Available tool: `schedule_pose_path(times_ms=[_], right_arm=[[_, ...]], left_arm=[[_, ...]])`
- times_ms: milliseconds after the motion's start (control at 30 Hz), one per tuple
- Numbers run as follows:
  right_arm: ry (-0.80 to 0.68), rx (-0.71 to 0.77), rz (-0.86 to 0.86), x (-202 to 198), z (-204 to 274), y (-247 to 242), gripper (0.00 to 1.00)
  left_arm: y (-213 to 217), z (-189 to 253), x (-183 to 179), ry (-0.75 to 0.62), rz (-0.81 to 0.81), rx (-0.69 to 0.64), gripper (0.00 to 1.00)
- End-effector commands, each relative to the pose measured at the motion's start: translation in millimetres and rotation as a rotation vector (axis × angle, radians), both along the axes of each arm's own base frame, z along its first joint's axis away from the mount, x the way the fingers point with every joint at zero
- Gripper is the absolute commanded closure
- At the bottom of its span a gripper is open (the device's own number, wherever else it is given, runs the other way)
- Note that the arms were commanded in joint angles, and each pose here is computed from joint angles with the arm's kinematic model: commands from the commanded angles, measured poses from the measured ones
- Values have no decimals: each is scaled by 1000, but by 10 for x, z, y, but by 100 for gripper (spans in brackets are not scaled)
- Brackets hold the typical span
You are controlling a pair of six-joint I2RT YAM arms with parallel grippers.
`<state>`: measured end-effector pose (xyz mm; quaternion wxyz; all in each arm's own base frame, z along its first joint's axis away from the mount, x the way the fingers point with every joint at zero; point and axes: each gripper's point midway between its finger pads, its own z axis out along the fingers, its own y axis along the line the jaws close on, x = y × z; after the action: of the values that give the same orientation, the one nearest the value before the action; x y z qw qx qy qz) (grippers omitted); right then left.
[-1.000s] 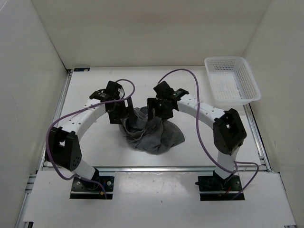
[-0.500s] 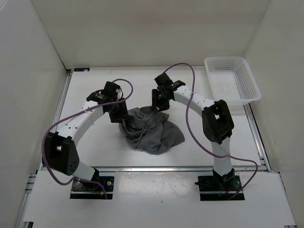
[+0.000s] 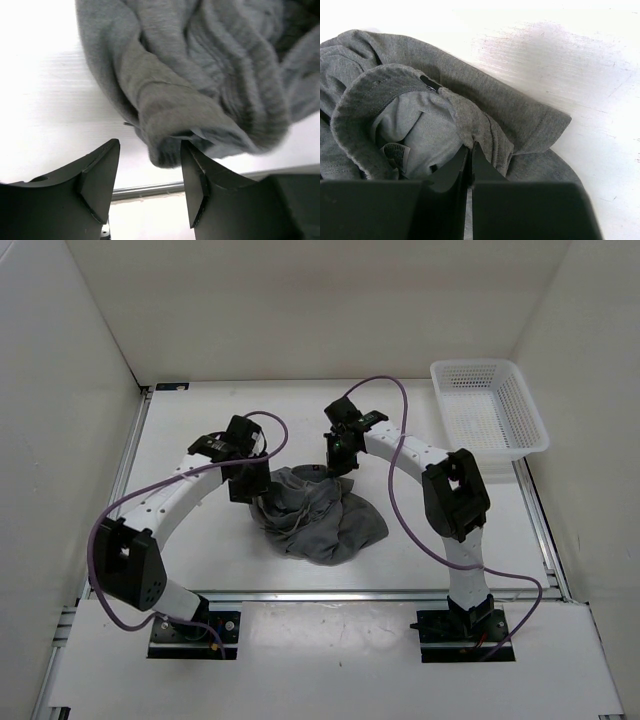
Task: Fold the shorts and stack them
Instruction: Flatten the shorts out
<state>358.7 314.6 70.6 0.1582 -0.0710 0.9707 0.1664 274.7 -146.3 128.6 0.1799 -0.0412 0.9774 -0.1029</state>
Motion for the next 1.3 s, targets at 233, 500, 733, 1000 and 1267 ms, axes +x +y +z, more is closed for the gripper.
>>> schedule_pose_path(times_ms=[233,500,733,1000,1267], right_arm=[[-69,24,22,71,402,-4,100],[-455,214,-64,891,2326,-171,100],[-848,386,-81,476,3927,-559,100],[-848,145,-186,-116,2462,-1227,89],[-678,-126,-415,-498,1605,-2237,12]], left_arm=[[18,99,704,-61,108,106,90],[481,1565,1339,-322,275,3,90],[820,2897,1002,-630,328,-184,90],[-145,1692,-49,-376,59,-385,60],[-306,969,-404,-215,28,-307,10]])
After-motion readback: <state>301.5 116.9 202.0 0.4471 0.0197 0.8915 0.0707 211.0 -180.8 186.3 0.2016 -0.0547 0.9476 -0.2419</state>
